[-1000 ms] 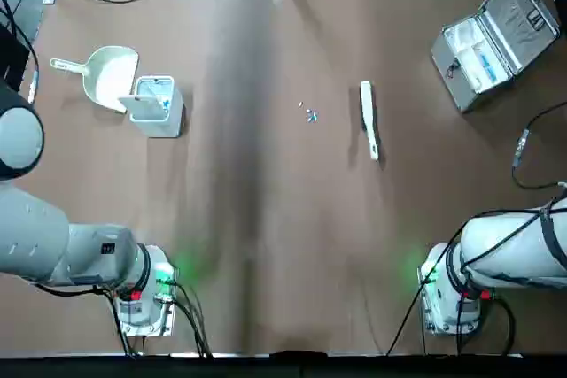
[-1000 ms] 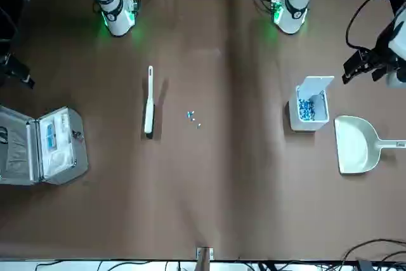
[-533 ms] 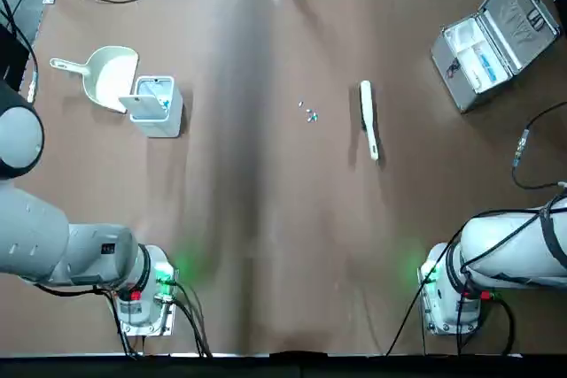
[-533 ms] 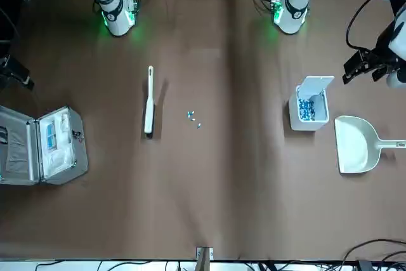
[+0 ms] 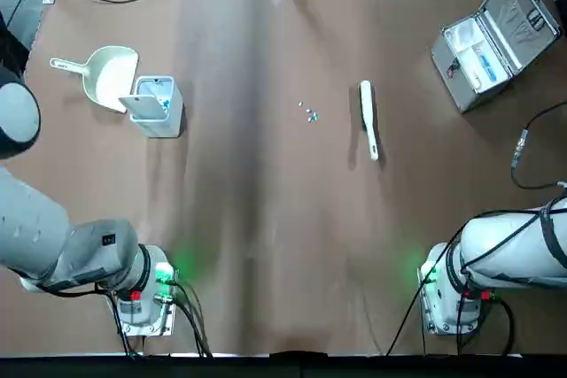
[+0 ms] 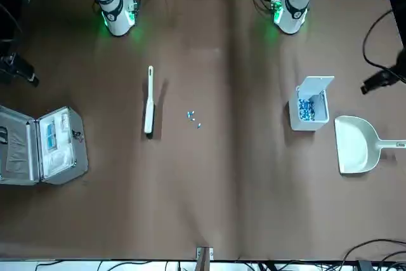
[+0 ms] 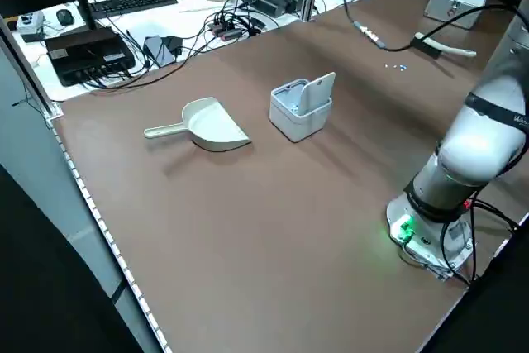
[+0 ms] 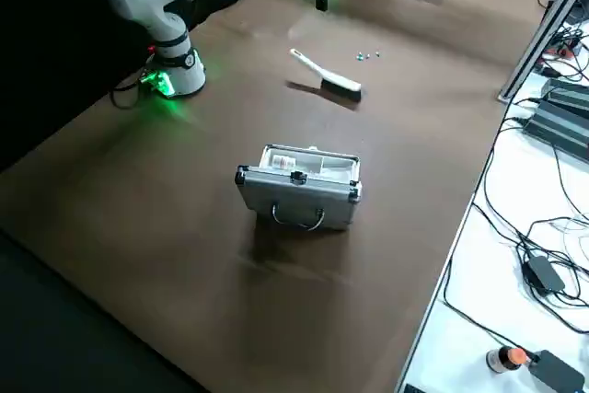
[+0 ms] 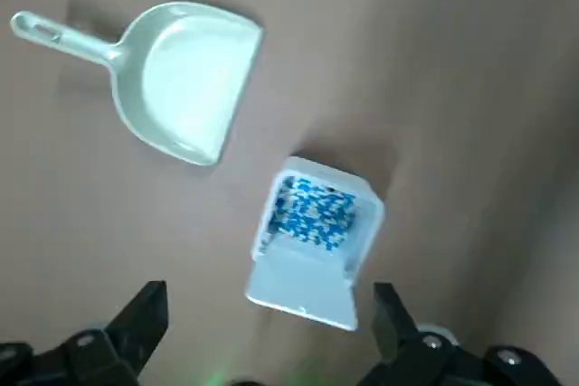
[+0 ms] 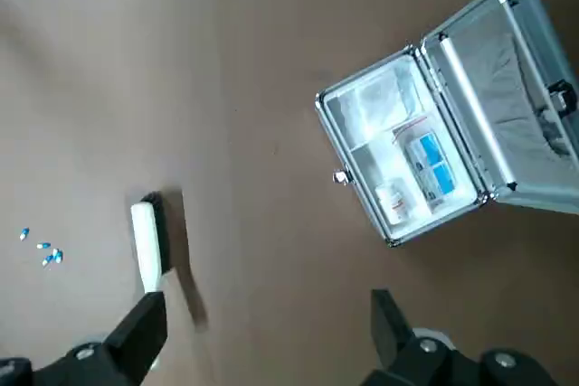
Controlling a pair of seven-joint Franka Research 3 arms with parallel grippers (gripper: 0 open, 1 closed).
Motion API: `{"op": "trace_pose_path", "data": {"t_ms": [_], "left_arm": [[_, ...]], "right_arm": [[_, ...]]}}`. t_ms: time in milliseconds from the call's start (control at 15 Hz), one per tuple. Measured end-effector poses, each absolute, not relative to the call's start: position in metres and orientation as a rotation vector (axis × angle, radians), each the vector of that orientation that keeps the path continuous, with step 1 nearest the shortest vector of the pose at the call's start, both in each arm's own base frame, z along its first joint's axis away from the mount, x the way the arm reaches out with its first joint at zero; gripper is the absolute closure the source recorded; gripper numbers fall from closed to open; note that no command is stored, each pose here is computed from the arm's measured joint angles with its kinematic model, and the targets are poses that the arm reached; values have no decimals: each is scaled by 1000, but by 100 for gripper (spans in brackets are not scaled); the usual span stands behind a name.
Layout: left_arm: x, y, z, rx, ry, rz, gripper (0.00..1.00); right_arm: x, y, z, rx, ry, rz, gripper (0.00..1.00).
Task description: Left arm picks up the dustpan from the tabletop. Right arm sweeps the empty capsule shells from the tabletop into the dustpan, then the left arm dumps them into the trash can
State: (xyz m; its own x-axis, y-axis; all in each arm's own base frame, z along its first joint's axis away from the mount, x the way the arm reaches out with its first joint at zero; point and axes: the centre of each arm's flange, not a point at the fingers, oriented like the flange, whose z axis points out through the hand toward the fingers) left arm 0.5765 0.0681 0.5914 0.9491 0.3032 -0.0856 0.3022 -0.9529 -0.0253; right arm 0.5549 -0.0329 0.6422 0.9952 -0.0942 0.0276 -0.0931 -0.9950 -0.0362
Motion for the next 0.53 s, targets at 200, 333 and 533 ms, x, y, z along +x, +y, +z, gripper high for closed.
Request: {"op": "trace_pose_path", "data": {"t_ms": [200,333,533], "left_arm": [[586,134,556,-3066,-658,135,0],[591,169,530,-3034,-812,98,0],[594,226,475,-2934,-1137,119,0]], "right_arm": [[555,-21,616,-3102,116,39,0],[555,-10,600,-3102,86,83,0],[552,9,578,-3102,36,148,0]]}}
